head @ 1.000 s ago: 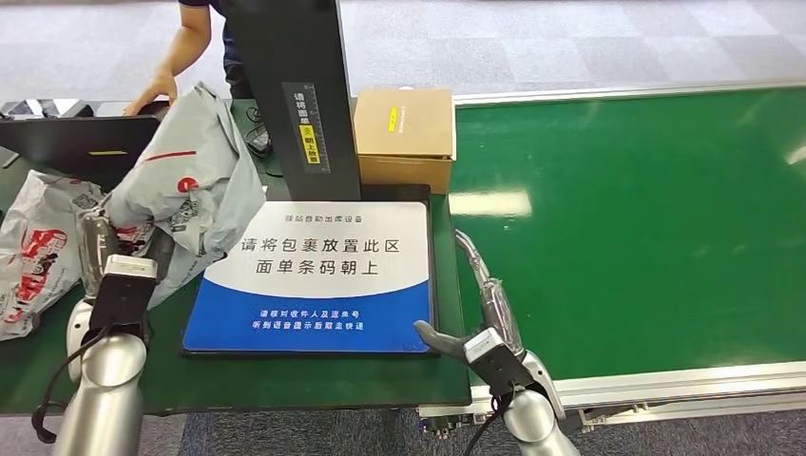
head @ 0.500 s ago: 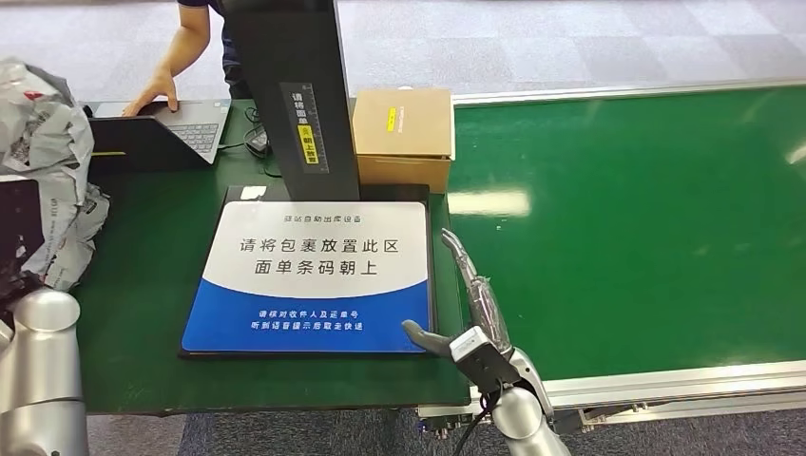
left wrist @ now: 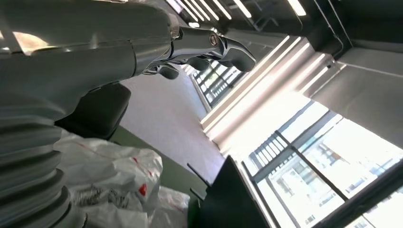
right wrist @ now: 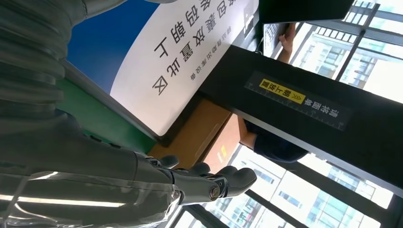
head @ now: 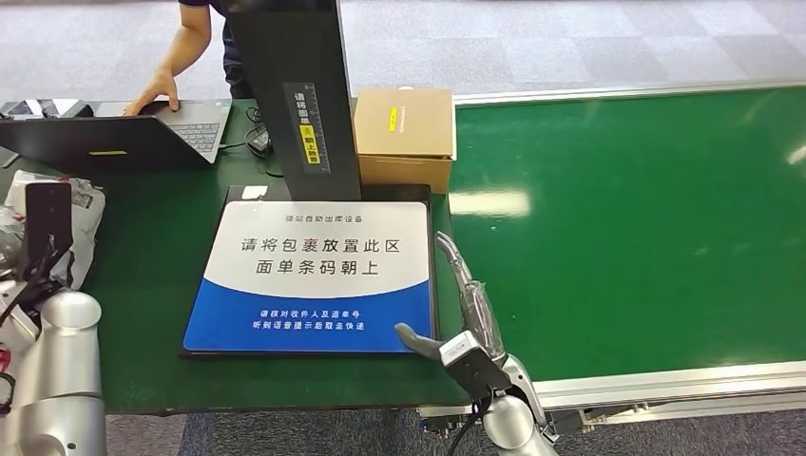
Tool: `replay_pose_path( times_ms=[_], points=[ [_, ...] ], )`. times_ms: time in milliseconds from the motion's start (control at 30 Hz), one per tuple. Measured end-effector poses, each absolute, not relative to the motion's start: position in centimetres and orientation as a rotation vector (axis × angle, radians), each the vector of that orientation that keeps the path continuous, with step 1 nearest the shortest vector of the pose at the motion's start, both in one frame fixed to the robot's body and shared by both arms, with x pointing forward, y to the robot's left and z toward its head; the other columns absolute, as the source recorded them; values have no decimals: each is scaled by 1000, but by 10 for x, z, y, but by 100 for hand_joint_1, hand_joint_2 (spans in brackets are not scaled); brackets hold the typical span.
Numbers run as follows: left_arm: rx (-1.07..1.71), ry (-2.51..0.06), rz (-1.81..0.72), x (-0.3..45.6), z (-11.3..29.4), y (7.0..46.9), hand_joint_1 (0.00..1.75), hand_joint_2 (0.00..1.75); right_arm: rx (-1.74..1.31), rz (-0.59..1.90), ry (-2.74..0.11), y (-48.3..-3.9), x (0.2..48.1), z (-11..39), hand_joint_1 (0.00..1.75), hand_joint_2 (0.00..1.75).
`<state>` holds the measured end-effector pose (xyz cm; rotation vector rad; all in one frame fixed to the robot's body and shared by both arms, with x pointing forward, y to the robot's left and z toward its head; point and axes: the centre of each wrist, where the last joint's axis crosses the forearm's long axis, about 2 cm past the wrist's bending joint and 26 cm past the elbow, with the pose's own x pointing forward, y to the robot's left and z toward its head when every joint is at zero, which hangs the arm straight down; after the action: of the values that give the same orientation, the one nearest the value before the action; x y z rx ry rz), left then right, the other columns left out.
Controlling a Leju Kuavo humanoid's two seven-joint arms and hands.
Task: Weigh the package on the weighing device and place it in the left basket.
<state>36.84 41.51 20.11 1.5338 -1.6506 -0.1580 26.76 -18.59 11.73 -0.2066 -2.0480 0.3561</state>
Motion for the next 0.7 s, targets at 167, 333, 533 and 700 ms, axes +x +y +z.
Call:
replay_pose_path(
  times_ms=[167, 333, 533, 700],
  points=[
    [1285, -1791, -143, 365, 199, 398, 0, 175, -207, 354, -2046, -186, 266, 117, 0, 175],
    [982, -1972, -179, 353, 198, 373, 0, 175, -201, 355, -2049, -186, 266, 117, 0, 175],
    [685, -2128, -303, 324, 184, 328, 0, 175, -177, 352, -2066, -186, 269, 119, 0, 175],
    [529, -2161, -388, 302, 167, 289, 0, 175, -172, 346, -2072, -186, 270, 120, 0, 175]
  ],
)
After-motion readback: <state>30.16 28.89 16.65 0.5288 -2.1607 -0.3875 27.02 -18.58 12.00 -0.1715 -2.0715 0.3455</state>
